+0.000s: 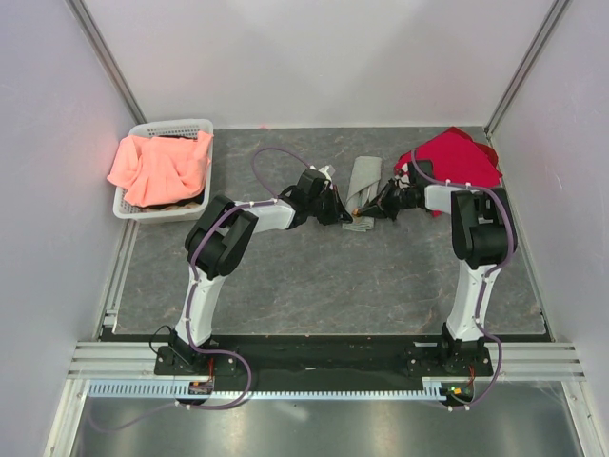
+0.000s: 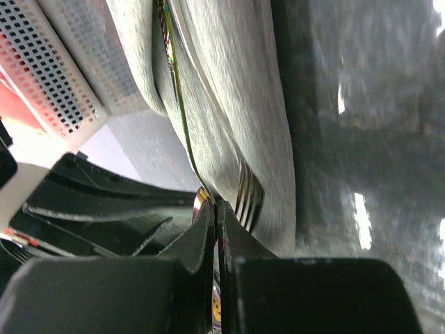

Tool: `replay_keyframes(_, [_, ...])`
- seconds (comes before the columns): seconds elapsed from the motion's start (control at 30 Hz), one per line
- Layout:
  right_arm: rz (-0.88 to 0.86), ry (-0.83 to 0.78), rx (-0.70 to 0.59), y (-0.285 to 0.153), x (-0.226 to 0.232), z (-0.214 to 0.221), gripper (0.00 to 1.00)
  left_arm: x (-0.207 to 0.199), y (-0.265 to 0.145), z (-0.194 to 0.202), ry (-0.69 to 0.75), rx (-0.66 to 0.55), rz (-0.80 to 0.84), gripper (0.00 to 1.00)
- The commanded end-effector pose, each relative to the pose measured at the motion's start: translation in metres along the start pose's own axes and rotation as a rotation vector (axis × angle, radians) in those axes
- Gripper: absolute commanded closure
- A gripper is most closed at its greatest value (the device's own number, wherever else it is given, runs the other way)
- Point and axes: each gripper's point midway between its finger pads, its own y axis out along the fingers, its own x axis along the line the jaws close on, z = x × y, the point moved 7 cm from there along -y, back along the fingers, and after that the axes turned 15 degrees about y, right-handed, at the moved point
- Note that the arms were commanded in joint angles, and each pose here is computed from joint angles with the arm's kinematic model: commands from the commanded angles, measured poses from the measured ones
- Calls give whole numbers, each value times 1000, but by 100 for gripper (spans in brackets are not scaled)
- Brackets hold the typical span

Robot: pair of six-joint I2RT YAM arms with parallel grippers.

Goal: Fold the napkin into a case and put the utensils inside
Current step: Insert the spoon into the folded napkin.

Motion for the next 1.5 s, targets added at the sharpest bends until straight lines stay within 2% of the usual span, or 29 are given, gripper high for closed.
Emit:
replay_keyframes(0.0, [-29,-34,-37,3,19,-17,100,2,5,-2,41,-2,-2,98])
replay_keyframes(0.33, [3,-44,-56,13,17,-28,100,1,5,-2,48,0,8,98])
replay_keyframes(0.5, [9,-49,-68,15,17,-32,96,-1,4,-4,51,-6,12,98])
replay_keyframes(0.63, [20,-54,-79,13,18,-32,81,-3,3,-6,50,-10,19,98])
replay_keyframes(0.9, [29,-77,-112,-5,32,-22,66,-11,-4,-13,44,-34,42,98])
replay_keyframes(0.93, [32,-82,-111,-6,32,-21,54,-12,-5,-14,42,-36,45,98])
replay_keyframes(0.97, [27,-89,-115,-9,35,-20,5,-14,-6,-15,42,-38,50,98])
replay_keyframes(1.0, [34,-97,-124,-11,36,-19,2,-16,-8,-16,42,-39,57,98])
replay_keyframes(1.3, [51,-176,-173,-45,60,4,2,-45,-52,-33,49,-89,96,93])
replay_keyframes(1.43, [149,-227,-214,-69,54,16,2,-55,-73,-25,18,-76,128,89])
replay_keyframes(1.47, [159,-268,-258,-81,58,21,2,-58,-78,-22,19,-77,137,88])
